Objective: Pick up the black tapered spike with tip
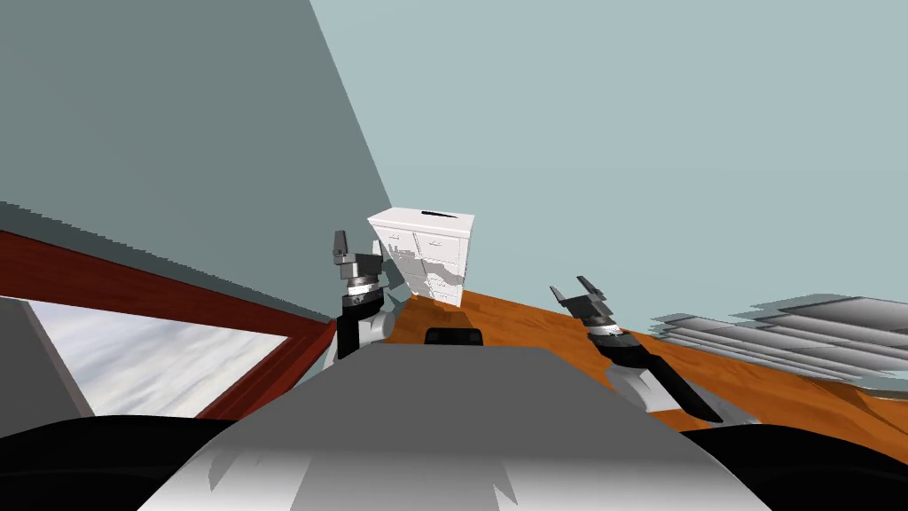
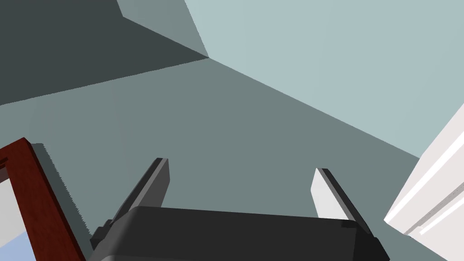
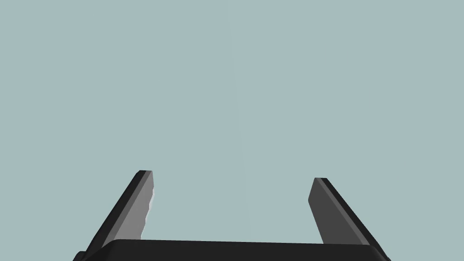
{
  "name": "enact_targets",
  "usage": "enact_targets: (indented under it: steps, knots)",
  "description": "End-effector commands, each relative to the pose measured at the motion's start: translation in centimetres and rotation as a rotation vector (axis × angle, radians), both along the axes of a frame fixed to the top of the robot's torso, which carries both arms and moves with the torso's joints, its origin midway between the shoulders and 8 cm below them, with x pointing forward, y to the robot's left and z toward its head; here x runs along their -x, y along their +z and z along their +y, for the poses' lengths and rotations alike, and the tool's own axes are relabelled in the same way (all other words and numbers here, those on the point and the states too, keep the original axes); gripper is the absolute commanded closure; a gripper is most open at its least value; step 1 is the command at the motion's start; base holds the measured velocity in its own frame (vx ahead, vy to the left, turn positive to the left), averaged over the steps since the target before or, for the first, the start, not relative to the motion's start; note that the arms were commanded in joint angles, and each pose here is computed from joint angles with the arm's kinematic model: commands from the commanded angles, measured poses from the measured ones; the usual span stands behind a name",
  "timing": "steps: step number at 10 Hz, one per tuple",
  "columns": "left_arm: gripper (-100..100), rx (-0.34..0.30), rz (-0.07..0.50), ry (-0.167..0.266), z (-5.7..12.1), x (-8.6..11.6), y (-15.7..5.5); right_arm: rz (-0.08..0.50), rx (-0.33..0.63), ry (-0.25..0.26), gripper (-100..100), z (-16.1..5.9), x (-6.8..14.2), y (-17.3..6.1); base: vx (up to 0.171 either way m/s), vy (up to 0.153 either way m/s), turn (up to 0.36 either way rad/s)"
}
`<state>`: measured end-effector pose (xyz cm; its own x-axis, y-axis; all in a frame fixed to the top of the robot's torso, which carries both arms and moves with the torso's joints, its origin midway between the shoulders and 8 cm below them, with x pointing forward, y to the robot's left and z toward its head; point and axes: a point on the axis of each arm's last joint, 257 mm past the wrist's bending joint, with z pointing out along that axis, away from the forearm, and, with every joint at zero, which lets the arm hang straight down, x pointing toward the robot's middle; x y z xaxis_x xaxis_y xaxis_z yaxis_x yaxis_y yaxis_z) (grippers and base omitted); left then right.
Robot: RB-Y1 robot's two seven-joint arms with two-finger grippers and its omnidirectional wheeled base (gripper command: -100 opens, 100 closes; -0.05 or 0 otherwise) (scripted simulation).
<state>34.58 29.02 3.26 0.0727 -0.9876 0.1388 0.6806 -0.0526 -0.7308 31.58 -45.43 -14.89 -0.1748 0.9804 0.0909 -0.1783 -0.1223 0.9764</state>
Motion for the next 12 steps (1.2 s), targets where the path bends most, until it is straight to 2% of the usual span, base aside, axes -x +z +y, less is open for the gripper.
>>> enact_targets:
  steps: [1, 2, 3, 5, 6, 7, 8, 10, 11, 12]
  knots:
    - [0, 0.000, 0.000, 0.000, 0.0, 0.0, 0.0, 0.049, 0.027, 0.014, -100, -0.7, 0.3, -1.2, 0.025, 0.022, 0.236]
    - [0, 0.000, 0.000, 0.000, 0.0, 0.0, 0.0, 0.056, 0.050, 0.032, -100, -0.6, 0.0, -0.8, 0.024, 0.016, 0.125]
    - [0, 0.000, 0.000, 0.000, 0.0, 0.0, 0.0, 0.096, 0.068, 0.035, -100, -1.5, 0.5, -2.0, 0.032, 0.024, 0.194]
    - [0, 0.000, 0.000, 0.000, 0.0, 0.0, 0.0, 0.106, 0.103, 0.061, -100, -1.4, 0.1, -1.5, 0.018, 0.014, 0.063]
    - [0, 0.000, 0.000, 0.000, 0.0, 0.0, 0.0, 0.148, 0.130, 0.067, -100, -2.4, 0.6, -2.5, 0.016, 0.022, 0.261]
    - [0, 0.000, 0.000, 0.000, 0.0, 0.0, 0.0, 0.154, 0.153, 0.083, -100, -2.4, 0.3, -2.1, 0.020, 0.012, 0.113]
    - [0, 0.000, 0.000, 0.000, 0.0, 0.0, 0.0, 0.195, 0.180, 0.084, -100, -3.5, 0.9, -3.1, 0.031, 0.023, 0.178]
    - [0, 0.000, 0.000, 0.000, 0.0, 0.0, 0.0, 0.205, 0.217, 0.111, -100, -3.5, 0.4, -2.4, 0.025, 0.013, 0.062]
    - [0, 0.000, 0.000, 0.000, 0.0, 0.0, 0.0, 0.245, 0.253, 0.114, -100, -4.7, 1.1, -3.2, 0.031, 0.018, 0.232]
    - [0, 0.000, 0.000, 0.000, 0.0, 0.0, 0.0, 0.251, 0.277, 0.131, -100, -4.7, 0.7, -2.7, 0.030, 0.015, 0.144]
